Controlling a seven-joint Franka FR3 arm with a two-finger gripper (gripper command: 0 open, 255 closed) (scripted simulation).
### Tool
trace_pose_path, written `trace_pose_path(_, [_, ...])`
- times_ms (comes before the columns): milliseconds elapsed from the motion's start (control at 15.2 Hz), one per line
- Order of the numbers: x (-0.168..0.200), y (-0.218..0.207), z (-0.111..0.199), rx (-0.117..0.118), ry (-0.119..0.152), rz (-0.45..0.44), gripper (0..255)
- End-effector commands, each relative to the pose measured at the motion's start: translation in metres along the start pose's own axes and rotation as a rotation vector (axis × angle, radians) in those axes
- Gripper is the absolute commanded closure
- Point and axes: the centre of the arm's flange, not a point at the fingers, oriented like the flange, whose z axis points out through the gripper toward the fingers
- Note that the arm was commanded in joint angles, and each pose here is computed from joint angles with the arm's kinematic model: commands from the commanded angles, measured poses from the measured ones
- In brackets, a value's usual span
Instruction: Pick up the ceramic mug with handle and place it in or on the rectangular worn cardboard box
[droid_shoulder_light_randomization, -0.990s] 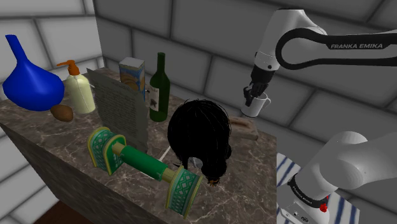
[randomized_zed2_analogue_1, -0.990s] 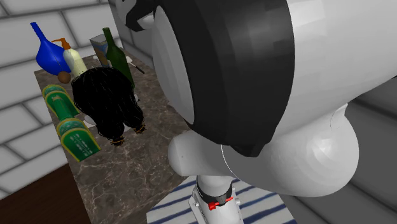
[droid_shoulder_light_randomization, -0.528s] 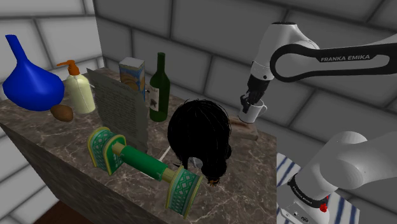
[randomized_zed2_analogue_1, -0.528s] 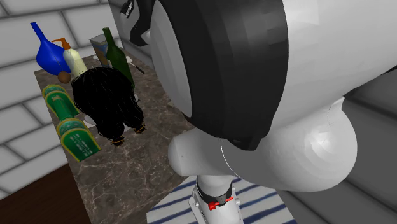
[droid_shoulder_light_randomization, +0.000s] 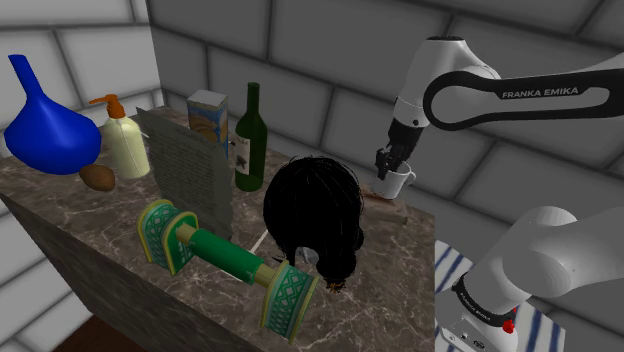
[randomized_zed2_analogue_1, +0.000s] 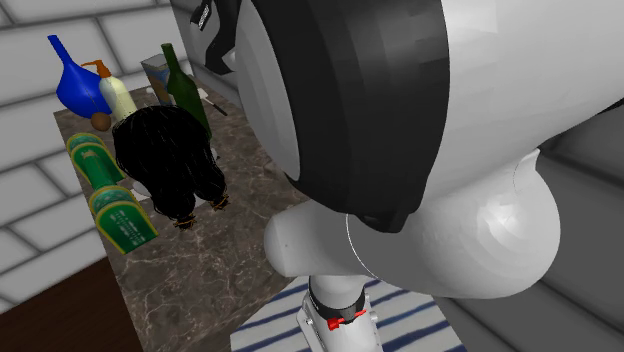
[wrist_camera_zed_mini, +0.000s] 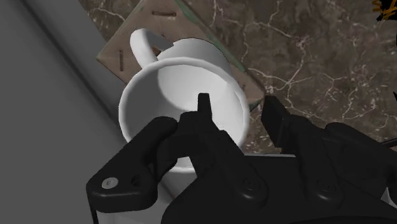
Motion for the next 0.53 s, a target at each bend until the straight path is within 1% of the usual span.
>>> trace_pose_path(0, [0.000,0.000,0.000,0.000,0.000,0.000,0])
trace_pose_path(264, [0.000,0.000,0.000,0.000,0.000,0.000,0])
trace_pose_path(462, [0.000,0.000,-0.040,0.000,0.000,0.000,0])
